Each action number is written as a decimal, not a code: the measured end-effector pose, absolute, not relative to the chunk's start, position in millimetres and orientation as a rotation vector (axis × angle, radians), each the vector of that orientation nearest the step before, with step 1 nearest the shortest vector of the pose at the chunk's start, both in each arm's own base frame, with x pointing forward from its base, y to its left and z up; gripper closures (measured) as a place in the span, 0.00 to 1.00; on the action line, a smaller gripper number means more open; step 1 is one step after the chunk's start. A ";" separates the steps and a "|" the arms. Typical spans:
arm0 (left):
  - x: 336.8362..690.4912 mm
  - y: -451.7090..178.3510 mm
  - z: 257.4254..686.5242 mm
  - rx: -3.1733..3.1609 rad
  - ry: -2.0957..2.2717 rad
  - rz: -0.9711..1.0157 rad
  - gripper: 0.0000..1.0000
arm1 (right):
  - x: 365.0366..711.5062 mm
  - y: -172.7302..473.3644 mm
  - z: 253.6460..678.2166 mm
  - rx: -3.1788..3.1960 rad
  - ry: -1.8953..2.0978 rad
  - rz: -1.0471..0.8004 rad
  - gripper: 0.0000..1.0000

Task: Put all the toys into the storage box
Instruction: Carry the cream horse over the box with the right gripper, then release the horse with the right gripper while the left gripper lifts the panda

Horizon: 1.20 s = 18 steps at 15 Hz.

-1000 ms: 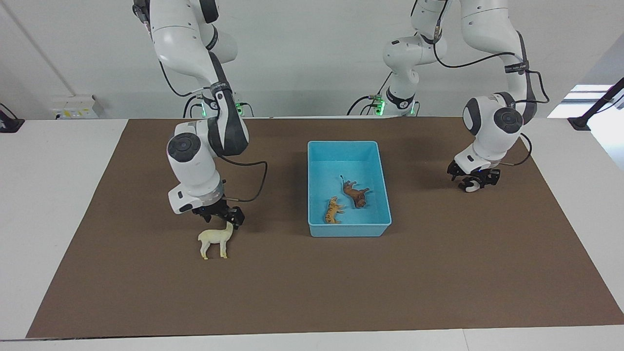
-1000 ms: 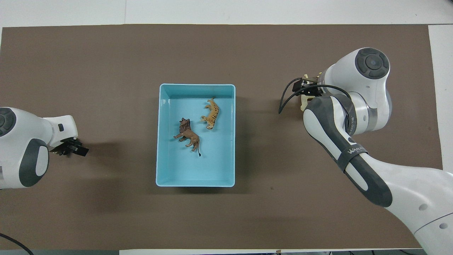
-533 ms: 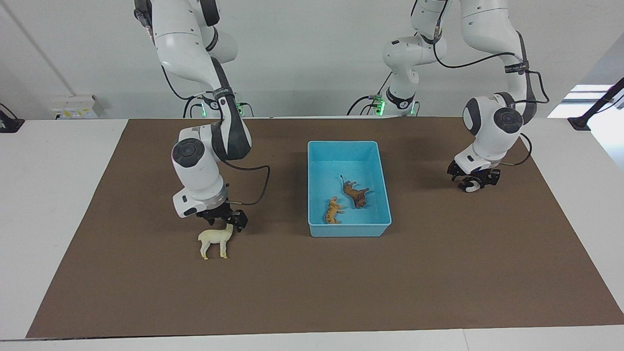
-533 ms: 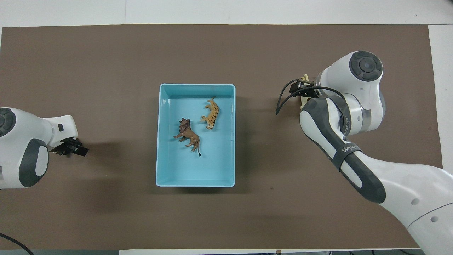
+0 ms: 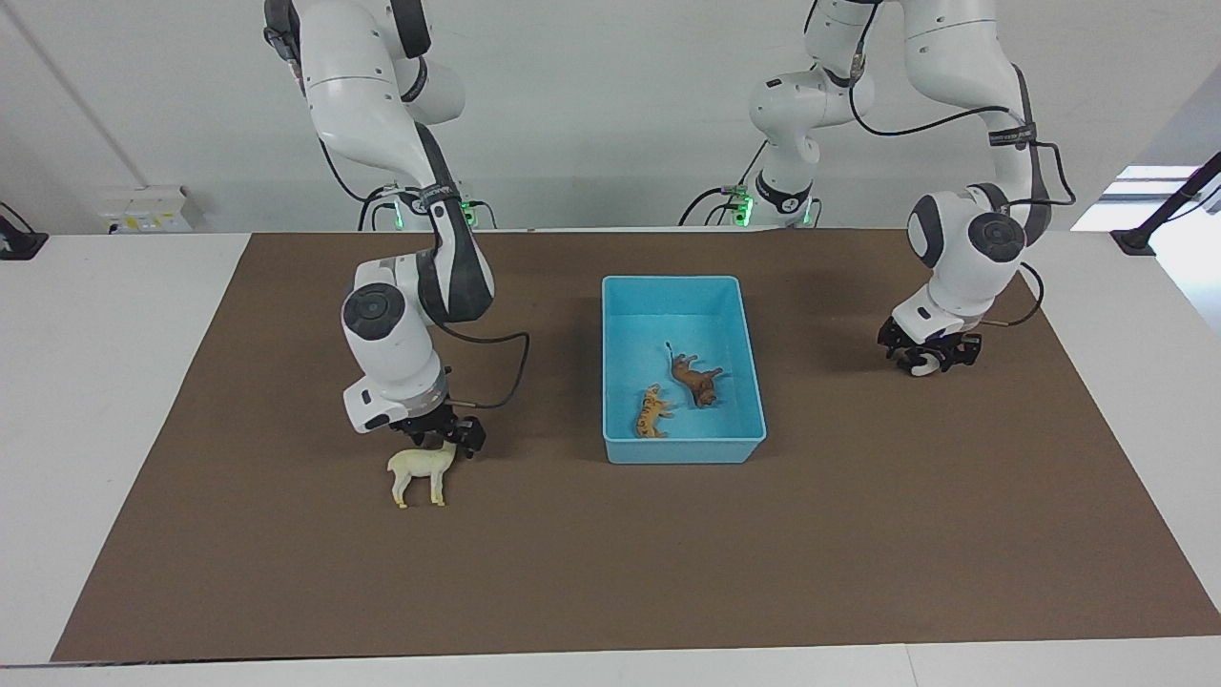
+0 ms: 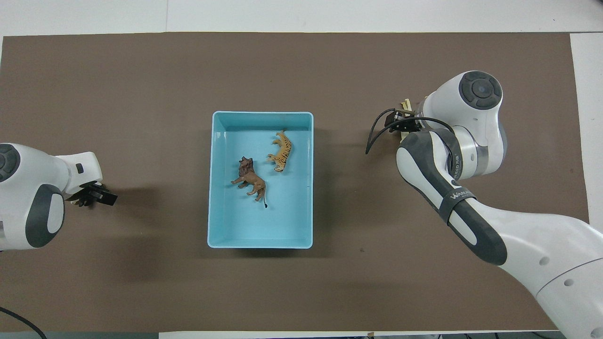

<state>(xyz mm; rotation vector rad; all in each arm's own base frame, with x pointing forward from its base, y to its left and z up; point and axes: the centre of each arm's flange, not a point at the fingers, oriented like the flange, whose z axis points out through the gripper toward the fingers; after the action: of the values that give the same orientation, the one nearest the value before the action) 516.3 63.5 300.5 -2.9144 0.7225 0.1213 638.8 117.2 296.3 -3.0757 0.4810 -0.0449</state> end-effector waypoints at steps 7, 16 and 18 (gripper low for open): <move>514.8 64.0 292.2 -2.880 0.741 0.155 0.02 | 639.1 117.4 296.7 -3.076 0.478 -0.047 0.71; 513.2 62.0 295.3 -2.905 0.606 0.190 0.50 | 633.8 261.8 444.4 -3.022 0.640 -0.057 0.71; 513.7 62.5 296.4 -2.907 0.590 0.198 0.50 | 604.4 333.2 460.3 -2.986 0.689 -0.084 0.71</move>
<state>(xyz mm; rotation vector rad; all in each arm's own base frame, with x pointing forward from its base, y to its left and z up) 513.7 62.5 296.4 -2.9067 0.5900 0.1981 604.4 333.2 460.3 -2.9863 0.6887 -0.0839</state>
